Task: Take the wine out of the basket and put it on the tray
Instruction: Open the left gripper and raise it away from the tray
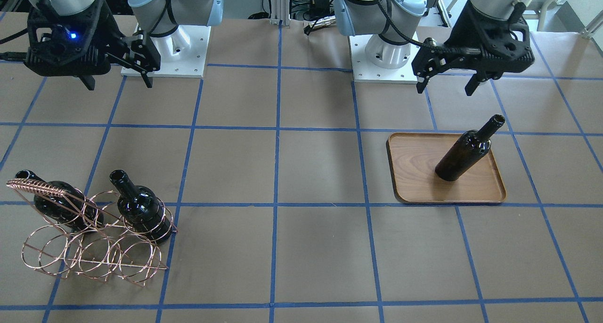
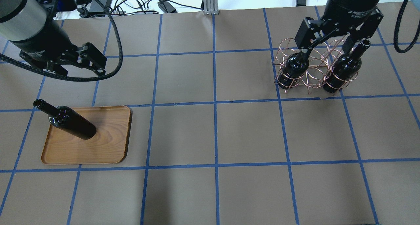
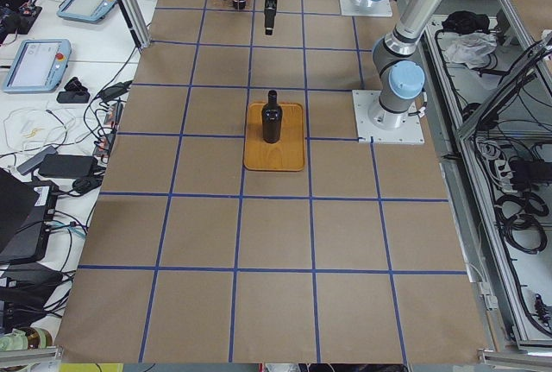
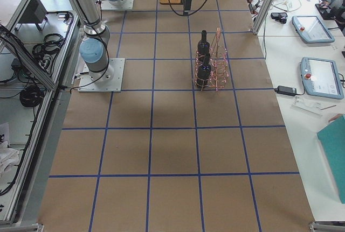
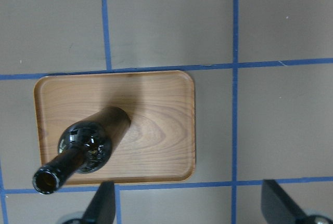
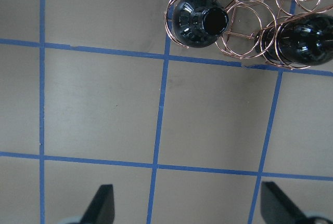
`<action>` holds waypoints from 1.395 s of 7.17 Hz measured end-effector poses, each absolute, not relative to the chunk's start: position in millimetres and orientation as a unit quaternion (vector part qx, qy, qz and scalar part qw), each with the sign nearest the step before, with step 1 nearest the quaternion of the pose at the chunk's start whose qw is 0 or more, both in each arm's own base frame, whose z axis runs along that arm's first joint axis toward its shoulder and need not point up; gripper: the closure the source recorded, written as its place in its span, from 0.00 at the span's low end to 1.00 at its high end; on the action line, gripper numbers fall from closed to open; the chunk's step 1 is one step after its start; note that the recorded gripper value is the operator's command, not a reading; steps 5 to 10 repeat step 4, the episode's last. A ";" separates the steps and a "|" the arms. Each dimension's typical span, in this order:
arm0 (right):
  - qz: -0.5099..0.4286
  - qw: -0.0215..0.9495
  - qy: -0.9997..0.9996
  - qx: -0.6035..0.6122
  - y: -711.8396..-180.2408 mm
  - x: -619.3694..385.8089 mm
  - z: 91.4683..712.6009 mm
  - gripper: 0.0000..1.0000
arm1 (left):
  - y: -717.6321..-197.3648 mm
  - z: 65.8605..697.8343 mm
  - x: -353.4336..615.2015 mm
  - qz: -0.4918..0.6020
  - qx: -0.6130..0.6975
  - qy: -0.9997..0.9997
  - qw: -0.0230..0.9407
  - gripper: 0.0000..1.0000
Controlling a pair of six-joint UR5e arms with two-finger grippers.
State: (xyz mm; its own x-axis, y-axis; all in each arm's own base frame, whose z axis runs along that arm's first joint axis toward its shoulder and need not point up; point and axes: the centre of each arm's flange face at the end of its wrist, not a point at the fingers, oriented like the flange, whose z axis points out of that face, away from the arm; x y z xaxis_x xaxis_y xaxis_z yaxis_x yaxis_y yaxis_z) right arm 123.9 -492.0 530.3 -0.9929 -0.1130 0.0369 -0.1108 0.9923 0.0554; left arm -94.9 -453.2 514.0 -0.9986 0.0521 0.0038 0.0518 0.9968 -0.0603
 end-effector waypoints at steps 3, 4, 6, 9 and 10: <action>-0.028 0.020 -0.998 0.056 -492.2 123.9 529.7 0.00 | -444.5 512.4 -116.3 0.027 -0.034 -0.999 0.005 0.00; -0.027 0.020 -0.998 0.056 -492.2 123.9 529.8 0.00 | -443.8 511.6 -117.2 0.026 -0.036 -0.999 0.004 0.00; -0.027 0.020 -0.998 0.056 -492.2 123.9 529.8 0.00 | -443.8 511.6 -117.2 0.026 -0.036 -0.999 0.004 0.00; -0.027 0.020 -0.998 0.056 -492.2 123.9 529.8 0.00 | -443.8 511.6 -117.2 0.026 -0.036 -0.999 0.004 0.00; -0.027 0.020 -0.998 0.056 -492.2 123.9 529.8 0.00 | -443.8 511.6 -117.2 0.026 -0.036 -0.999 0.004 0.00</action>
